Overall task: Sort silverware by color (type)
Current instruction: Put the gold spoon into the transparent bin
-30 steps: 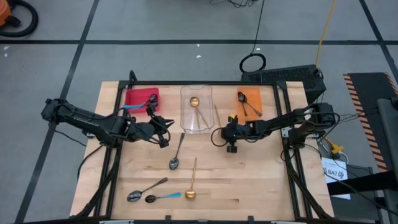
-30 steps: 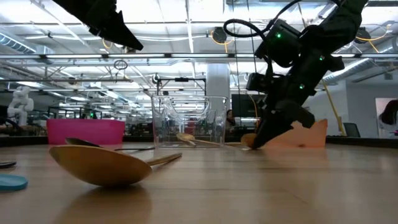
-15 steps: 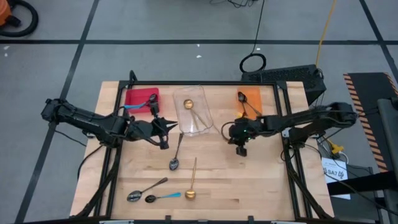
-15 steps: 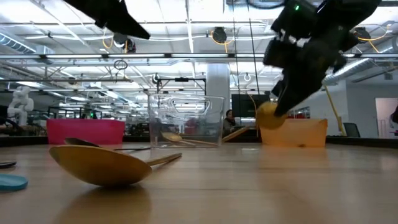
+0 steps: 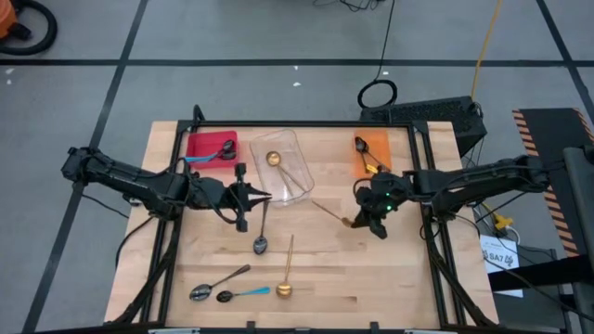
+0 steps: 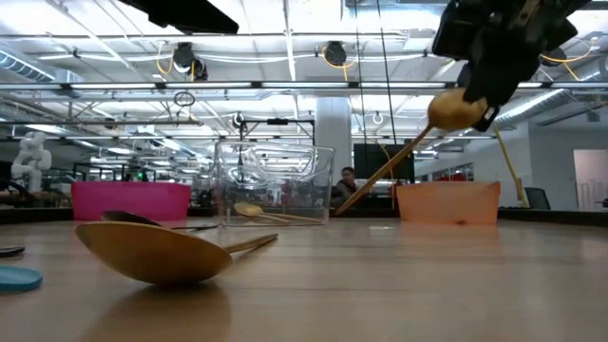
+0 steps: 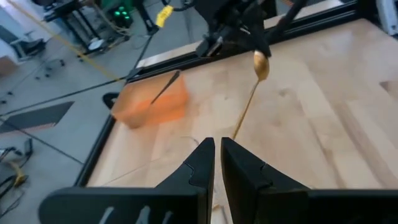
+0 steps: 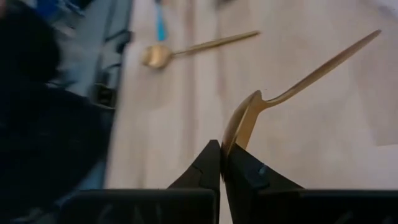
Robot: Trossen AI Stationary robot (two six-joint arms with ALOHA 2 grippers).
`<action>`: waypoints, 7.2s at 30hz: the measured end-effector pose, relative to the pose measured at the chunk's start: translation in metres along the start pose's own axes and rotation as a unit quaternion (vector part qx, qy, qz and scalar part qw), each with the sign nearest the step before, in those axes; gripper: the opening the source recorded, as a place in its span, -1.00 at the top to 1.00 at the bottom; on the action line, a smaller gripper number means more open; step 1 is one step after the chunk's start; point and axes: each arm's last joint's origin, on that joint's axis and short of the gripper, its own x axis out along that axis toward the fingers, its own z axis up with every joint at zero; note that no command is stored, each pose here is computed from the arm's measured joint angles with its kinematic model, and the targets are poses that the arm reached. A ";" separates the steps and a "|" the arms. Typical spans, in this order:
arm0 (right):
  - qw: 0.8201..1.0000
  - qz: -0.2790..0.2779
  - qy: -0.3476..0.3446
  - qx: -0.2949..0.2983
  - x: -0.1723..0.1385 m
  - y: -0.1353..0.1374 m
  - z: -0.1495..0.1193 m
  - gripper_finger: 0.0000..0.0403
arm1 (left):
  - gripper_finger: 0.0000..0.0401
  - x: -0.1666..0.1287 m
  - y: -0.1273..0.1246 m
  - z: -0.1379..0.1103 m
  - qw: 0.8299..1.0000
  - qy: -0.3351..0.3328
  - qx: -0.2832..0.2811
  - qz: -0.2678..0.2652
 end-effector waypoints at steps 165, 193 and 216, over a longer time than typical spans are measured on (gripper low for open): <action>0.877 -0.181 -0.204 -0.396 0.054 0.020 0.091 0.23 | 0.87 0.027 -0.056 0.032 0.932 0.242 0.254 0.094; 0.810 -0.191 -0.207 -0.515 0.074 0.015 0.095 0.92 | 0.74 0.029 -0.060 0.039 0.950 0.209 0.216 0.084; 0.474 -0.431 0.137 -0.755 0.078 0.018 0.066 0.98 | 0.57 0.027 -0.020 0.048 0.983 0.175 0.053 0.028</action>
